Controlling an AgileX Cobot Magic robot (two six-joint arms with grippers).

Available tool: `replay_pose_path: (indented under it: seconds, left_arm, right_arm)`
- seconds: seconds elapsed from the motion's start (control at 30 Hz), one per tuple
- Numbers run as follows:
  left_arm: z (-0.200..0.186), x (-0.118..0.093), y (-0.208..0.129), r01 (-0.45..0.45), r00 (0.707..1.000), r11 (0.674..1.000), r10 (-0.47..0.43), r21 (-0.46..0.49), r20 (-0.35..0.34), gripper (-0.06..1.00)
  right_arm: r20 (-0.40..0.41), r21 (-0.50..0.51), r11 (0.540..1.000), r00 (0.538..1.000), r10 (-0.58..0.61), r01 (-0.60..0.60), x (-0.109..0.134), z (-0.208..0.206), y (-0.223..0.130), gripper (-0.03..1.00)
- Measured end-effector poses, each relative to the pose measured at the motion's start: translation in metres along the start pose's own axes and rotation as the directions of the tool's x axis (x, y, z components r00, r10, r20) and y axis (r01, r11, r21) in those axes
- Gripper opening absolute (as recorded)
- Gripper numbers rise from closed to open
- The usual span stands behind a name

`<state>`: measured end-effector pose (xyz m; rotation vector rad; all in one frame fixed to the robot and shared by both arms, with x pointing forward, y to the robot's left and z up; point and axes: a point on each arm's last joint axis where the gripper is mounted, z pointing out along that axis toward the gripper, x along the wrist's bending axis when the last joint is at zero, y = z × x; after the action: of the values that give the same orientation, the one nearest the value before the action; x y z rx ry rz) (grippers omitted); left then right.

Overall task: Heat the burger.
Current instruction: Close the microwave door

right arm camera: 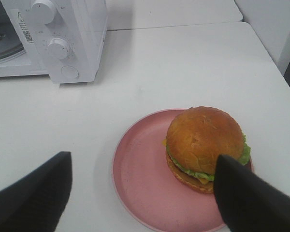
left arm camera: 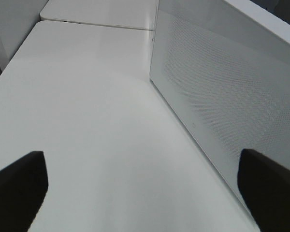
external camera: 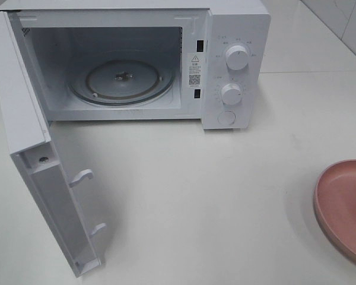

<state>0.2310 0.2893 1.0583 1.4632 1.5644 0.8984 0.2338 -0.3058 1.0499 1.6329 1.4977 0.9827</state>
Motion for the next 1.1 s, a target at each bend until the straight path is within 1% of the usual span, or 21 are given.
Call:
replay_pose_path:
  seconds: [1.0,1.1]
  left_arm:
    - [0.0000,-0.0007,0.0000,0.004,1.000,1.000,-0.004,0.000,0.008,0.99]
    - [-0.0002,-0.0007,0.0011,0.007,1.000,1.000,-0.007,-0.011,0.008,0.99]
  right_arm:
    - [0.000,0.000,1.000,1.000,0.000,0.000,0.0000,0.0000,0.0000,0.77]
    - [0.000,0.000,1.000,1.000,0.000,0.000,0.0000,0.0000,0.0000,0.77]
